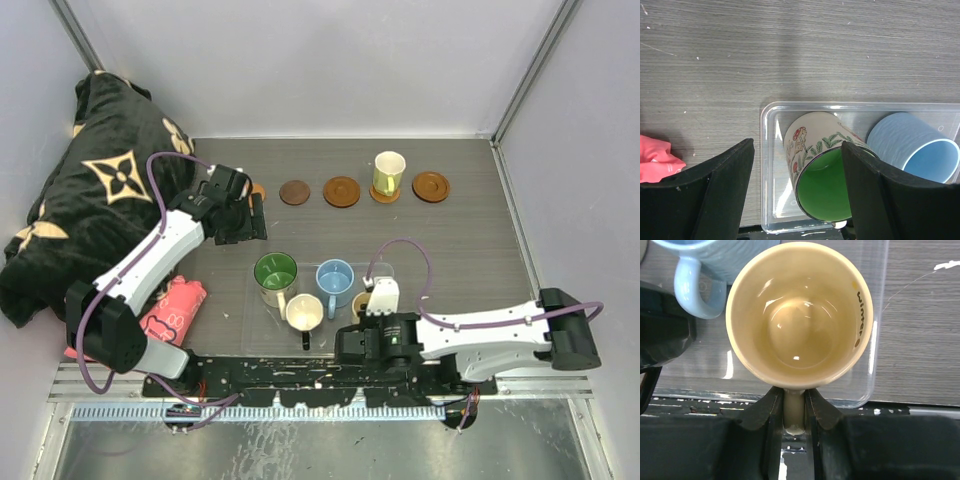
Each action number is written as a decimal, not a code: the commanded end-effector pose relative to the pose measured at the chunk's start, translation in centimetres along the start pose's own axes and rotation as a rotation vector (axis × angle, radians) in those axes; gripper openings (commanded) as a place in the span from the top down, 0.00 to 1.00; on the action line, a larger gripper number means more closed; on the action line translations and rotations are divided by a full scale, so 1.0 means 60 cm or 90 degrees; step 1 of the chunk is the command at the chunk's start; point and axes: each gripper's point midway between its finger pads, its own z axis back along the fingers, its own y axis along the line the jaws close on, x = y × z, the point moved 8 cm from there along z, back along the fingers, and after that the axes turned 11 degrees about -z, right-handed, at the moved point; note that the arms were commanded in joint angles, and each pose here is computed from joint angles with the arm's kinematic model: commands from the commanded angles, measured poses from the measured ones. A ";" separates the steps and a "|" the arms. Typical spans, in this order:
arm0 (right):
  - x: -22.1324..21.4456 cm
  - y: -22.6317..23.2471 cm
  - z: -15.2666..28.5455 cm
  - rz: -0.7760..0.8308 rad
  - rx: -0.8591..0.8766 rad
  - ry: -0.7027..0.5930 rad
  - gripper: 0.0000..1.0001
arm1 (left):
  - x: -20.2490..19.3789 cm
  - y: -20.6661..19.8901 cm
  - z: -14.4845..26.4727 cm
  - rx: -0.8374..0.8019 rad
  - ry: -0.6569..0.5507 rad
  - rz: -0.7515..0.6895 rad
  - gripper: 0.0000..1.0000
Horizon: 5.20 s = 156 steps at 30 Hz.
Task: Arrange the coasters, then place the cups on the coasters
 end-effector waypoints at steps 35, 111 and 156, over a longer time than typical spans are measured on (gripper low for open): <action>0.393 0.083 -0.002 0.002 0.003 -0.294 0.99 | 0.025 0.000 0.025 -0.005 -0.057 0.016 0.26; 0.501 0.390 -0.392 -0.010 0.159 -0.290 0.99 | 0.024 0.077 0.016 0.062 -0.059 0.115 0.21; 0.450 0.376 -0.424 0.009 0.126 -0.272 0.99 | 0.021 0.078 0.019 0.060 -0.060 0.115 0.21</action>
